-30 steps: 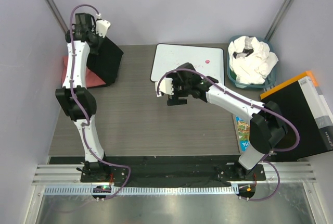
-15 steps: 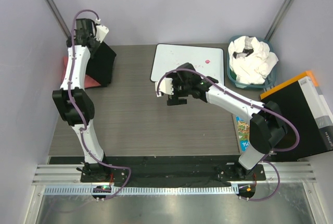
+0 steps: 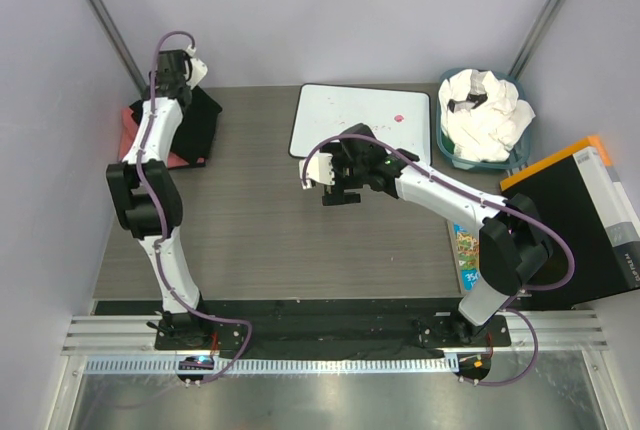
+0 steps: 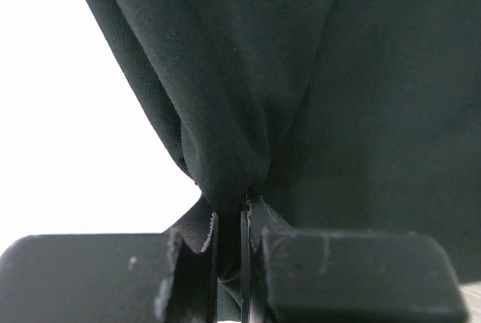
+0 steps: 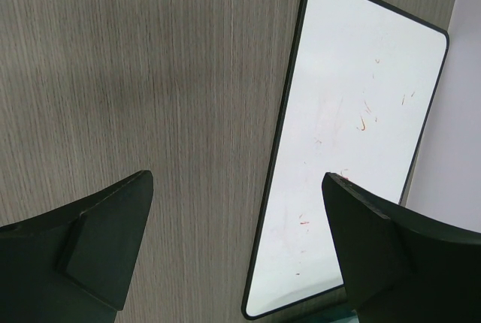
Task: Fold and stack the t-shirts
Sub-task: Put the neatly folded tshirt into the corner of the board with the left arm
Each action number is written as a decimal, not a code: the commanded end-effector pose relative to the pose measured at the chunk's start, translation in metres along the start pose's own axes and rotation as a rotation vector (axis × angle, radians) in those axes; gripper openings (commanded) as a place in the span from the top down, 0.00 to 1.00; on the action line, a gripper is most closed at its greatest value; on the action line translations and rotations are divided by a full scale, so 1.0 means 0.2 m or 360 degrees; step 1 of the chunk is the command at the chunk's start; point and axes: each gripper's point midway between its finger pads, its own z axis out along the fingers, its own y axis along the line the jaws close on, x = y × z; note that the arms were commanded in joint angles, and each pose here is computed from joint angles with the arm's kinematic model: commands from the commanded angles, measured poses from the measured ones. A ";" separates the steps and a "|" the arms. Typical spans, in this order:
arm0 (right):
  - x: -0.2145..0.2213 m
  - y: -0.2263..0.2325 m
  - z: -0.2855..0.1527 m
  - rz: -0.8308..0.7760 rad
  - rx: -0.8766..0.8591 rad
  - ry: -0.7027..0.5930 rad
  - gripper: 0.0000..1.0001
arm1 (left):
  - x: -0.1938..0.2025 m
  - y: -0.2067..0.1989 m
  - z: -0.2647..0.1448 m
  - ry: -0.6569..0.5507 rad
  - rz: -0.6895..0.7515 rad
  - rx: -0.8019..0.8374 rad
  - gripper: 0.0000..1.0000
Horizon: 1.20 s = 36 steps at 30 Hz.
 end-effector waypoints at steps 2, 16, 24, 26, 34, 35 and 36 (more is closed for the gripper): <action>-0.05 -0.07 -0.08 -0.0008 0.0101 -0.0048 0.00 | -0.02 0.18 0.03 0.0007 -0.0028 -0.0276 1.00; -0.05 -0.08 -0.08 -0.0022 0.0106 -0.0044 0.00 | 0.14 0.12 -0.01 0.0178 -0.0026 -0.0316 1.00; -0.07 -0.11 -0.06 -0.0017 0.0110 -0.0056 0.00 | 0.22 0.10 0.03 0.0271 -0.0022 -0.0346 1.00; -0.07 -0.10 -0.06 -0.0011 0.0106 -0.0053 0.00 | 0.23 0.10 0.06 0.0289 -0.0020 -0.0349 1.00; -0.07 -0.10 -0.07 -0.0014 0.0111 -0.0050 0.00 | 0.30 0.11 0.12 0.0371 0.0001 -0.0384 1.00; -0.07 -0.11 -0.07 -0.0017 0.0117 -0.0048 0.00 | 0.31 0.11 0.12 0.0383 0.0000 -0.0386 1.00; -0.07 -0.10 -0.07 -0.0016 0.0115 -0.0047 0.00 | 0.32 0.10 0.14 0.0390 0.0005 -0.0377 1.00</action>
